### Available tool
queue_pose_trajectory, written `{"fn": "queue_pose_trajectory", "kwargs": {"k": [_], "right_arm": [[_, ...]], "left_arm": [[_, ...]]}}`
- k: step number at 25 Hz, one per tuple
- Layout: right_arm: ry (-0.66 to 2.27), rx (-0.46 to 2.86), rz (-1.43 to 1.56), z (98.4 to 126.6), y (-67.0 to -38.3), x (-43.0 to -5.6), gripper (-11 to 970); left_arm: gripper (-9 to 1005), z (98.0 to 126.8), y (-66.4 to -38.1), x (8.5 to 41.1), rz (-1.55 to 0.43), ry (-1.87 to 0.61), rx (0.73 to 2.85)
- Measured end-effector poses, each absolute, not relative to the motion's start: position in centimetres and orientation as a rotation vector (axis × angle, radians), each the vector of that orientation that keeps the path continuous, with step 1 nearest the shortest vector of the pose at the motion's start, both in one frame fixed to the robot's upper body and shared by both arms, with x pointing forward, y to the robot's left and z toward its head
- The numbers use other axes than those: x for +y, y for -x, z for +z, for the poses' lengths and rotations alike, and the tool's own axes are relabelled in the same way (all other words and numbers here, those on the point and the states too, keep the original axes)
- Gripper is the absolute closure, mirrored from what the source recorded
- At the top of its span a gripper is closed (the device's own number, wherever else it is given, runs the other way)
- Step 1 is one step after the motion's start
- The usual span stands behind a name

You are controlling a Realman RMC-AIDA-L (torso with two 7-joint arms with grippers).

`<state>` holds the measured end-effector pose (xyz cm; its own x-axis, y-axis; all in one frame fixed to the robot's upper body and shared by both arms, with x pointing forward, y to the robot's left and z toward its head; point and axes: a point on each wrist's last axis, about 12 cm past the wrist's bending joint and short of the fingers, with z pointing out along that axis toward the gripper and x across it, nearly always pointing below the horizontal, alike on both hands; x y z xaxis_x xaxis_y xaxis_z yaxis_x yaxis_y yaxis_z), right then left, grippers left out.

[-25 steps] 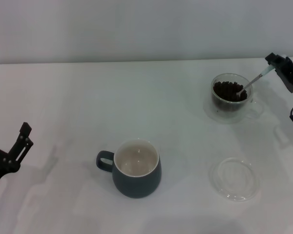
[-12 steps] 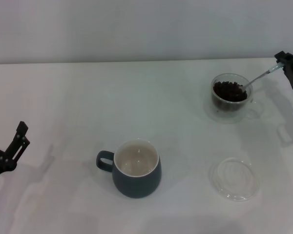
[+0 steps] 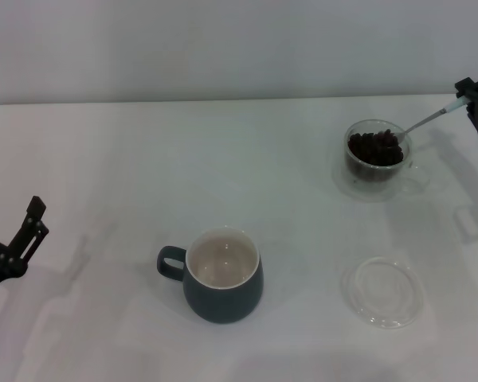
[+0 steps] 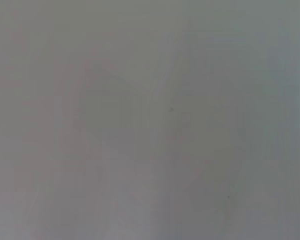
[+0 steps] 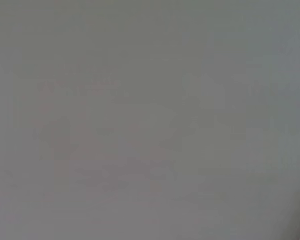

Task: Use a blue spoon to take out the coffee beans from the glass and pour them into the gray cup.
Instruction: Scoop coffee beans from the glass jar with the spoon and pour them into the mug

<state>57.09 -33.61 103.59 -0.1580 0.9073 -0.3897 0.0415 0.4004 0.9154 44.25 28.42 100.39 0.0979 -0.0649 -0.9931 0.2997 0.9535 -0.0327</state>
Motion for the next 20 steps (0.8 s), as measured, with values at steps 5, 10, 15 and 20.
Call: {"fn": "queue_pose_trajectory", "kwargs": {"k": [5, 10, 15, 20], "right_arm": [[-0.841, 1.564, 1.036, 103.6, -56.8, -32.7, 774], [-0.773, 1.602, 1.103, 103.8, -56.8, -31.5, 771], [-0.699, 1.606, 1.176, 104.3, -56.6, -30.5, 768], [-0.605, 1.615, 1.254, 104.6, -56.2, -29.1, 764]], "left_arm": [[135, 100.4, -44.3, 28.3, -0.275, -0.195, 1.449], [135, 100.5, -44.5, 28.1, -0.28, -0.197, 1.447], [135, 100.4, -44.5, 28.0, -0.28, -0.195, 1.454], [134, 100.1, -44.6, 28.1, -0.275, -0.196, 1.481]]}}
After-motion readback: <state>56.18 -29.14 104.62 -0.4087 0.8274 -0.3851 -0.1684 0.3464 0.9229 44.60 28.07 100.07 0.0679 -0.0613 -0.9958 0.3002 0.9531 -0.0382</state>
